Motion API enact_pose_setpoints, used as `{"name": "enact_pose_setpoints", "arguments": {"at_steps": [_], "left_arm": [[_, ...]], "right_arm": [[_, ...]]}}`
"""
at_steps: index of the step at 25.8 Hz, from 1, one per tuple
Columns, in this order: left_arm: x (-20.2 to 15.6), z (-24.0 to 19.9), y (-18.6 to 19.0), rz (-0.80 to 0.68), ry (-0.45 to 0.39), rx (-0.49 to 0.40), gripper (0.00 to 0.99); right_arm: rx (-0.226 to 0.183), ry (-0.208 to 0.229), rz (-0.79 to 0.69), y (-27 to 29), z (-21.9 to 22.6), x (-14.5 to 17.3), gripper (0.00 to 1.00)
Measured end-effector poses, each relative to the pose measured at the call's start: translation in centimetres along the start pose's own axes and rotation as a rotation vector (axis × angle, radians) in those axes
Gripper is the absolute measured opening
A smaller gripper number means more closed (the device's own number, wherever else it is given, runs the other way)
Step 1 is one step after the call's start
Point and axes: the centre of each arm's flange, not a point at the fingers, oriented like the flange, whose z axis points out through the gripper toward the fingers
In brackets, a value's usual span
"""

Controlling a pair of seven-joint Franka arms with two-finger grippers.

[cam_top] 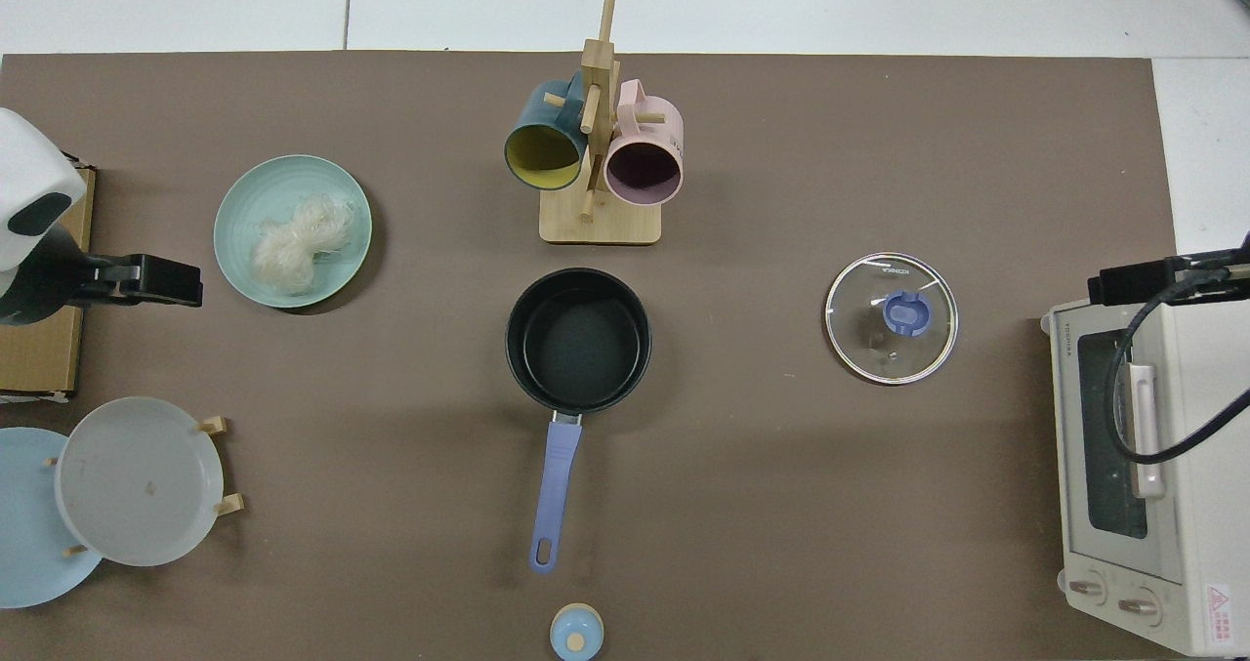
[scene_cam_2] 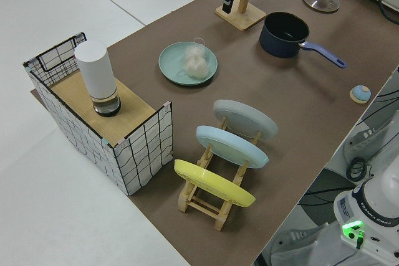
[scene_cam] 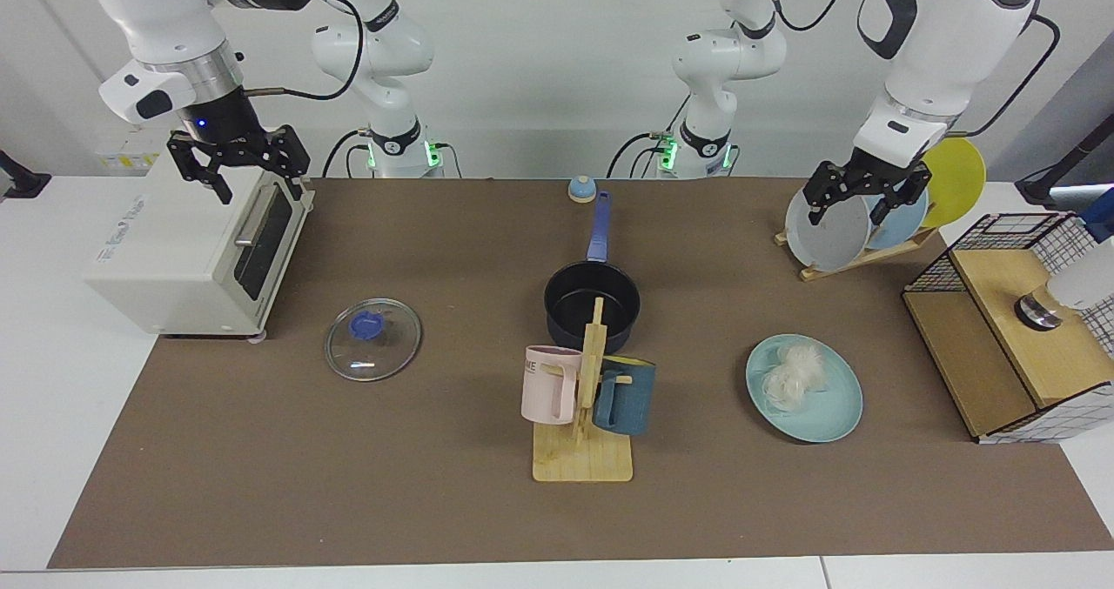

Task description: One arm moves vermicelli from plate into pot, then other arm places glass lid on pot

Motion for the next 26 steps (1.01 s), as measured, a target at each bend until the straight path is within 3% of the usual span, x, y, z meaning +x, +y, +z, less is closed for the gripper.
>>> {"name": "enact_pose_setpoints", "arguments": {"at_steps": [16,21,26], "left_arm": [[-0.2,8.3,1.3,-0.088,-0.082,-0.042,0.991],[0.0,8.4,1.8,-0.082,-0.073,-0.043,0.991],[0.5,5.3,1.4,-0.087,-0.027,-0.044,0.991]], "right_arm": [[0.003,-0.022,-0.013,-0.7,0.4,-0.2,1.0],[0.005,-0.034,-0.015,-0.9,0.8,-0.2,1.0],[0.007,-0.051,-0.014,-0.9,1.7,-0.4,1.0]]}}
